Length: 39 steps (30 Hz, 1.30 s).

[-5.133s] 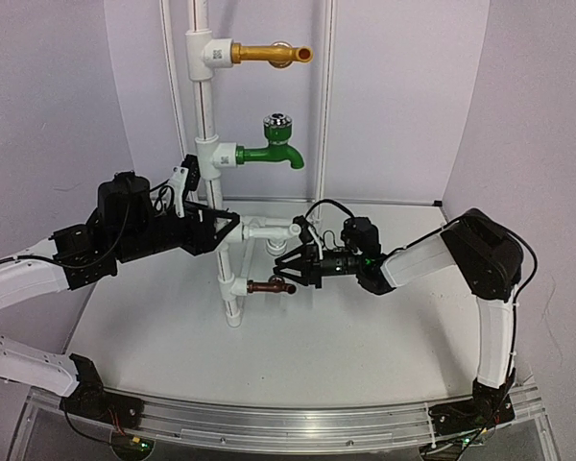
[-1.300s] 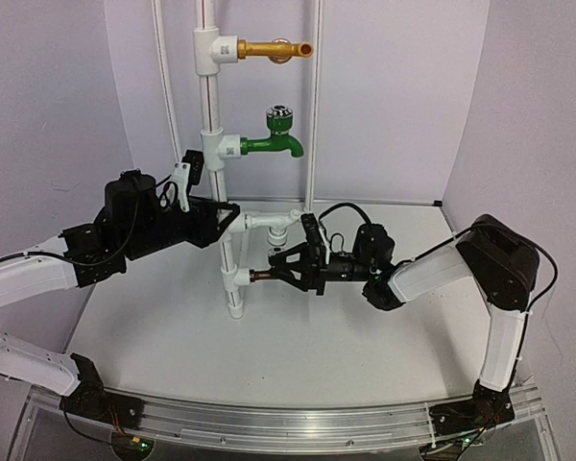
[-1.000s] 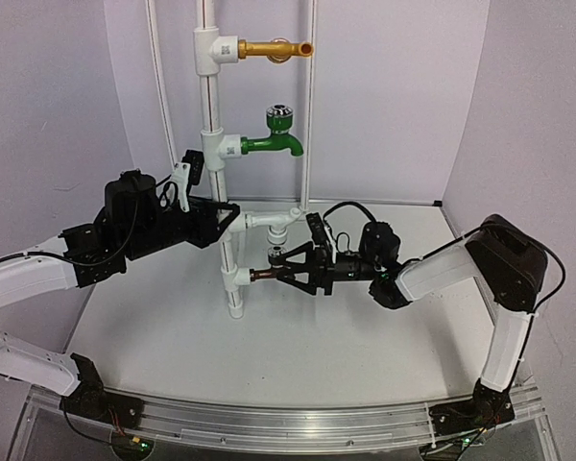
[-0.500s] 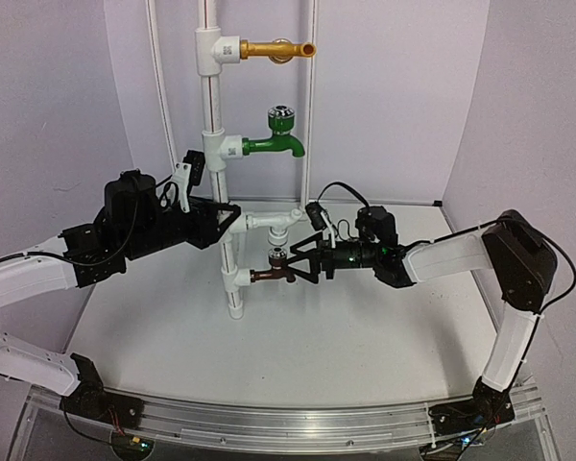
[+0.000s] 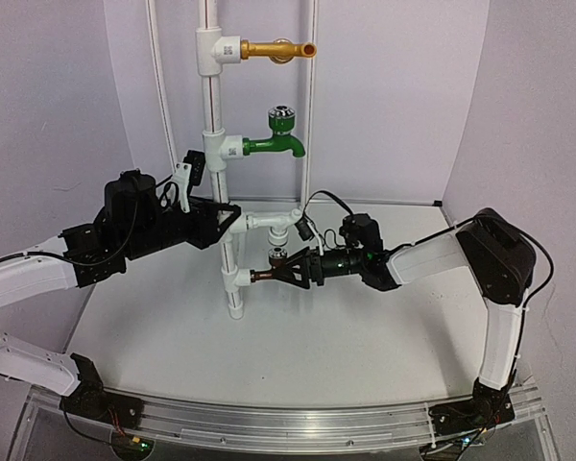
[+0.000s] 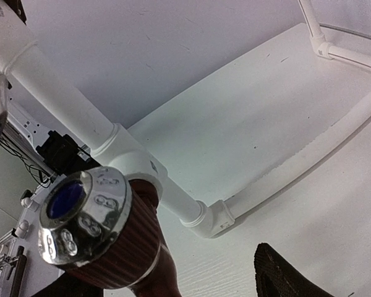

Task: Install the water faucets

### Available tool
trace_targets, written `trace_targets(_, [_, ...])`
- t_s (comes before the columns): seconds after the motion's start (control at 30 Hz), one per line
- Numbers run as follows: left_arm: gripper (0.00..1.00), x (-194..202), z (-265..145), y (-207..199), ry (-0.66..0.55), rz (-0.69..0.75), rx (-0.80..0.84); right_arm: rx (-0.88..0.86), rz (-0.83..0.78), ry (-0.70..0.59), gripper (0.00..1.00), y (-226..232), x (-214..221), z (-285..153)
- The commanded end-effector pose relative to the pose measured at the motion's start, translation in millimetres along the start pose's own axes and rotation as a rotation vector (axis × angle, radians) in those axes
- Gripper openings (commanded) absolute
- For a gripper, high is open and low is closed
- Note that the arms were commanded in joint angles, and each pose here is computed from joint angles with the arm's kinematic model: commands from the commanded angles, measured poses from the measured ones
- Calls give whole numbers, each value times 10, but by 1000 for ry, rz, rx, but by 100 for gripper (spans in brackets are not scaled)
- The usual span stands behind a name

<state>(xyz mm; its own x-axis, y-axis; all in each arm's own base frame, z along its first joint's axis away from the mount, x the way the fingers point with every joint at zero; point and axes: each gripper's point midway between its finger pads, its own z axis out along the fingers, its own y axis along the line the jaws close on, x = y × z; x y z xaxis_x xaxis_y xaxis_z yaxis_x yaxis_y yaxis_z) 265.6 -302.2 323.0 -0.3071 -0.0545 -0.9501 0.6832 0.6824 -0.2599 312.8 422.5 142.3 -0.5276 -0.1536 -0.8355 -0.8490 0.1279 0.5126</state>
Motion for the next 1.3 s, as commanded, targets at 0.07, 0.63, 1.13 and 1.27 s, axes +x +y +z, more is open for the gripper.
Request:
trace_targets(0.07, [0, -188, -68, -243, -24, 20, 99, -81, 16, -61, 61, 117, -230, 58])
trace_targets(0.63, [0, -97, -35, -187, -6, 24, 76, -165, 126, -127, 25, 398, -231, -91])
trace_targets(1.13, [0, 87, 21, -248, 67, 37, 120, -96, 149, -153, 64, 506, -108, -91])
trace_targets(1.27, [0, 102, 18, -253, 69, 37, 125, -47, 106, -171, 69, 466, -201, -100])
